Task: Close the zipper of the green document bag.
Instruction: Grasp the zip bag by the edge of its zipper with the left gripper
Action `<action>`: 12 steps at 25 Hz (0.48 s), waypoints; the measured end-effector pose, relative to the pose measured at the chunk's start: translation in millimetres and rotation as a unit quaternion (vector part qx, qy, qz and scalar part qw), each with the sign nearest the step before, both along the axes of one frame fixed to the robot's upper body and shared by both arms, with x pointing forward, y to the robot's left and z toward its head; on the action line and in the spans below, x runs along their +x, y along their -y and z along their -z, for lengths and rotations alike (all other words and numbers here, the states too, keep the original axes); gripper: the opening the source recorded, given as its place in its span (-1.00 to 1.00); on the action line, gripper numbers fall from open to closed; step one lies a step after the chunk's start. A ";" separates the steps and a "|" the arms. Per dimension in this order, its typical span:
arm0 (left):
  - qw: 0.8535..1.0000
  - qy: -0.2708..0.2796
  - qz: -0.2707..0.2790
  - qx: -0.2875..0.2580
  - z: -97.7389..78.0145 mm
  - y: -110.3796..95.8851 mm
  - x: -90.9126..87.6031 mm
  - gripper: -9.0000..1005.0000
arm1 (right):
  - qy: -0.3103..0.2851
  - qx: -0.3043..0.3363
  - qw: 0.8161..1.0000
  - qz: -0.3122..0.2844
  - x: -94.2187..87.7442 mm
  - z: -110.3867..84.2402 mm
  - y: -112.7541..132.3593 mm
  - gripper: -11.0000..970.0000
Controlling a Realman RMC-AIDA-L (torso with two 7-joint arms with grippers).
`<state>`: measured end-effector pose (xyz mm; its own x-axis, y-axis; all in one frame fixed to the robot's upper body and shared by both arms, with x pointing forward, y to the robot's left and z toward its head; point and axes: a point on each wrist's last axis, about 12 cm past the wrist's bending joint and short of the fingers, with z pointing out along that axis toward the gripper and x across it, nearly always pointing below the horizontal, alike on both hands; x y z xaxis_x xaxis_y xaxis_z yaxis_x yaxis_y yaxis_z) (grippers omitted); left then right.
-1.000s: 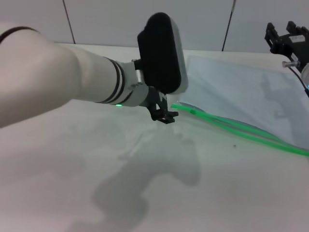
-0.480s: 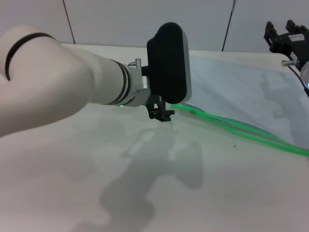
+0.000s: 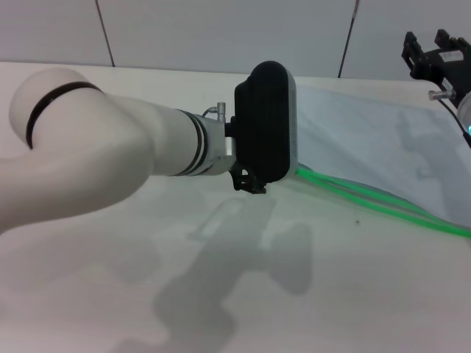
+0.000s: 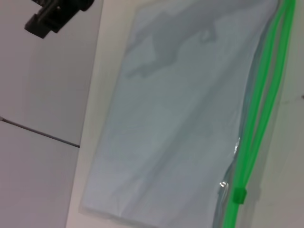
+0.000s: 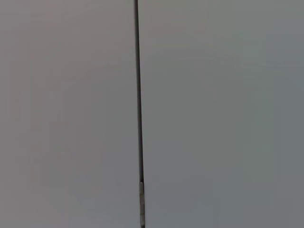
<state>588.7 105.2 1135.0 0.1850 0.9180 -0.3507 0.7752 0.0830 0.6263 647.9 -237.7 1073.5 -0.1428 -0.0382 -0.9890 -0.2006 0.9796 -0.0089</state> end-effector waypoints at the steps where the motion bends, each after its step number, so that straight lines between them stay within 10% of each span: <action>1: 1.000 0.001 0.001 0.003 1.4 -0.3 0.2 0.65 | 0.000 0.000 1.000 0.000 0.1 -0.1 -0.1 0.11; 12: 0.999 0.029 0.012 0.017 14.7 -1.2 6.5 0.65 | 0.001 -0.001 1.000 -0.001 0.5 -0.6 -0.7 0.11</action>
